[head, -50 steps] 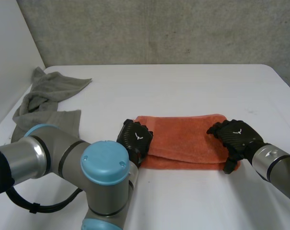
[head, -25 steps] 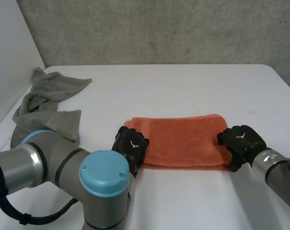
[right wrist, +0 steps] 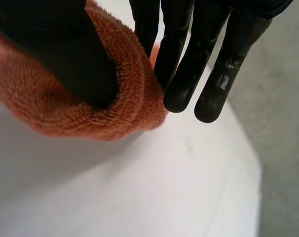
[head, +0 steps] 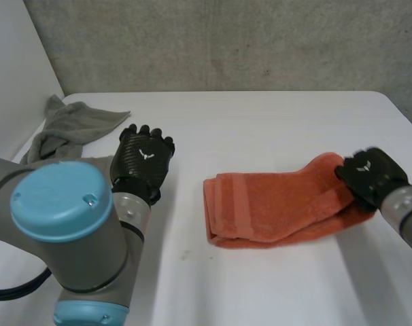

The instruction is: Fold the laundry.

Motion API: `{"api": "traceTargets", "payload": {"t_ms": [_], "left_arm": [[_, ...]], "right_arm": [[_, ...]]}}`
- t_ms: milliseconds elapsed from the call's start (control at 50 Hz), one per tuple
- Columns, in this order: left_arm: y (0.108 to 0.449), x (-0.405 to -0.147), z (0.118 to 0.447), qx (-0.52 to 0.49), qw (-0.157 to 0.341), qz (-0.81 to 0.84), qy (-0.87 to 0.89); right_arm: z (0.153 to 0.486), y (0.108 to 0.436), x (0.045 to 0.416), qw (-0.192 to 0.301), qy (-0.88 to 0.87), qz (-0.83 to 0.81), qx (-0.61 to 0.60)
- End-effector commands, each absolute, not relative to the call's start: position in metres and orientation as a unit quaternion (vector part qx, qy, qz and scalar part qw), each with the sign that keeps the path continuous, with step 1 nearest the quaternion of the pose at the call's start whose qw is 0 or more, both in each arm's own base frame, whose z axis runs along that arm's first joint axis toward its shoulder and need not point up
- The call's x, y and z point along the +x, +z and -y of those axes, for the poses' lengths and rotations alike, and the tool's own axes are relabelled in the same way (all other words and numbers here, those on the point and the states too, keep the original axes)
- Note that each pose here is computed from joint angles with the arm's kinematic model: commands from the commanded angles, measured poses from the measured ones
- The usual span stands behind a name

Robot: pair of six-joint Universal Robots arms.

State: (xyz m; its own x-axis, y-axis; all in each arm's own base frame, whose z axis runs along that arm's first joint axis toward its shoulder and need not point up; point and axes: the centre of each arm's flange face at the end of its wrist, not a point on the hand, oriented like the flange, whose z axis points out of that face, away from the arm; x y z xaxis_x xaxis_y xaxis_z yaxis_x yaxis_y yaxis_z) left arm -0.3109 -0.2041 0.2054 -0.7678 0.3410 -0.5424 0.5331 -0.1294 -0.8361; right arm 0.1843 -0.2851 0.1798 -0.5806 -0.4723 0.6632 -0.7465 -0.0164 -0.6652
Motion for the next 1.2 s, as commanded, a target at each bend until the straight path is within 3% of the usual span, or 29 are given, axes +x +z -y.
{"api": "traceTargets", "payload": {"t_ms": [20,100,200,320,400,480,560,640,740,960,1200], "left_arm": [[0.207,-0.31,0.209,0.32,0.048,-0.661,-0.677],[0.208,-0.311,0.21,0.318,0.047,-0.661,-0.678],[0.212,-0.312,0.214,0.311,0.043,-0.657,-0.686],[0.221,-0.317,0.222,0.292,0.027,-0.652,-0.699],[0.228,-0.327,0.224,0.282,-0.013,-0.646,-0.71],[0.233,-0.345,0.224,0.287,-0.097,-0.634,-0.711],[0.227,-0.362,0.219,0.294,-0.175,-0.635,-0.692],[0.213,-0.378,0.215,0.299,-0.226,-0.647,-0.664],[0.188,-0.386,0.217,0.312,-0.229,-0.675,-0.628],[0.132,-0.378,0.214,0.36,-0.173,-0.746,-0.532],[0.133,-0.374,0.214,0.397,-0.104,-0.73,-0.546]], "right_arm": [[0.249,0.212,0.276,0.098,0.617,0.573,0.531],[0.207,0.191,0.322,0.036,0.604,0.515,0.607],[0.167,0.159,0.348,-0.04,0.572,0.464,0.675],[0.178,0.162,0.345,-0.033,0.572,0.518,0.635],[0.209,0.195,0.322,-0.093,0.6,0.619,0.498],[0.245,0.223,0.286,-0.159,0.616,0.692,0.342],[0.256,0.231,0.27,-0.218,0.594,0.728,0.264],[0.263,0.225,0.261,-0.211,0.571,0.752,0.254],[0.274,0.196,0.261,-0.184,0.54,0.774,0.275],[0.286,0.144,0.265,-0.144,0.492,0.8,0.313],[0.29,0.141,0.262,-0.097,0.499,0.789,0.344]]}}
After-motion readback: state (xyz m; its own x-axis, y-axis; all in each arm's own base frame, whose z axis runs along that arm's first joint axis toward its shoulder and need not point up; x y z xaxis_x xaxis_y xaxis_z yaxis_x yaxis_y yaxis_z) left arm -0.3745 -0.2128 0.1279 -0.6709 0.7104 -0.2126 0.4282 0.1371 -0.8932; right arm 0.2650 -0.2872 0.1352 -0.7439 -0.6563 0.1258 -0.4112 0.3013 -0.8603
